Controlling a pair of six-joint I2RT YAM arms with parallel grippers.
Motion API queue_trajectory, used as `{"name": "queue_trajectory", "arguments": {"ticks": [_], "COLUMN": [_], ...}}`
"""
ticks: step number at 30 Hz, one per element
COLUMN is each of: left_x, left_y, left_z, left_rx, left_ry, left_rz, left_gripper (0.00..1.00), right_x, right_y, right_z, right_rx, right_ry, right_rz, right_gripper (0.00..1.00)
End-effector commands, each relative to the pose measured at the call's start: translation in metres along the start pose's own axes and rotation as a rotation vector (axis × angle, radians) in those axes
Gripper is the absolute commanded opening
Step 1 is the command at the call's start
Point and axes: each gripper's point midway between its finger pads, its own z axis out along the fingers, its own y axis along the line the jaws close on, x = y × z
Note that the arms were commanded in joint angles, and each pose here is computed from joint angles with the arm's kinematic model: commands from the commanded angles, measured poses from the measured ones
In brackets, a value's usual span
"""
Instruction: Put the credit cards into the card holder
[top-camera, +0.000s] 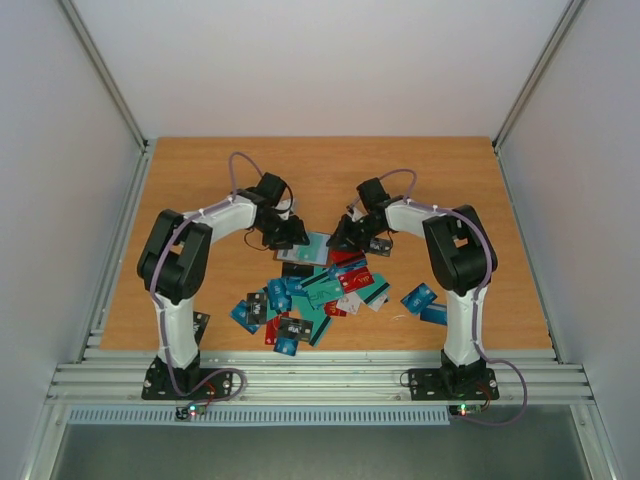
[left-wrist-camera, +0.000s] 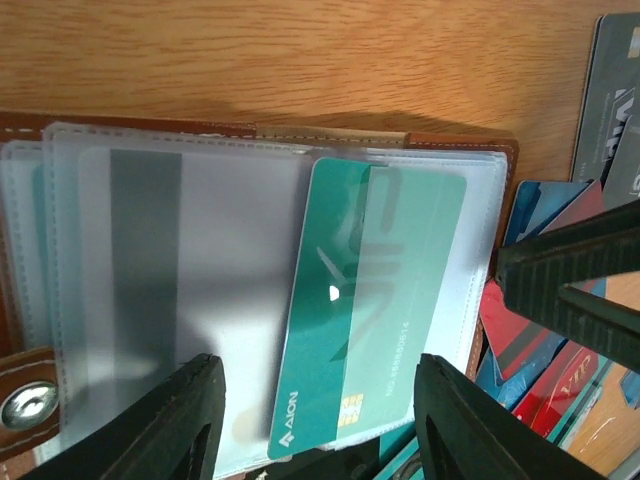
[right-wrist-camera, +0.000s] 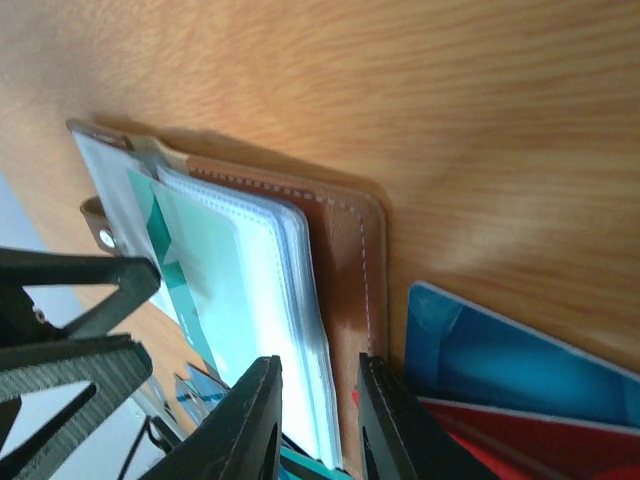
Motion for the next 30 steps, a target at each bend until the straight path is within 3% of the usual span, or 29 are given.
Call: {"name": "queue_trajectory", "arguments": {"ticks": [1,16,30], "left_x": [-0.006,-0.009,0.0], "left_y": [-0.006,-0.012,-0.026], "left_z": [0.005,0.014,0.023], "left_rx": [0.019,0.068,0.125], "left_ry": [0.004,0.021,0.063], "left_rz": [0.05,0.109,0.125], "left_gripper": [0.53,0.44,0.42], "right_x": [0.009,0.006,0.007], "right_y": [0.017,0.014,0.008], "right_z": [-0.013,0.01,0.02], "right_rx": [0.023,0.043,0.039], "right_ry": [-0.007,0.03,0.043], "right_rz": [-0.086,-0.083,-0.054], "right_gripper": [0.24,0.19,0.2]}}
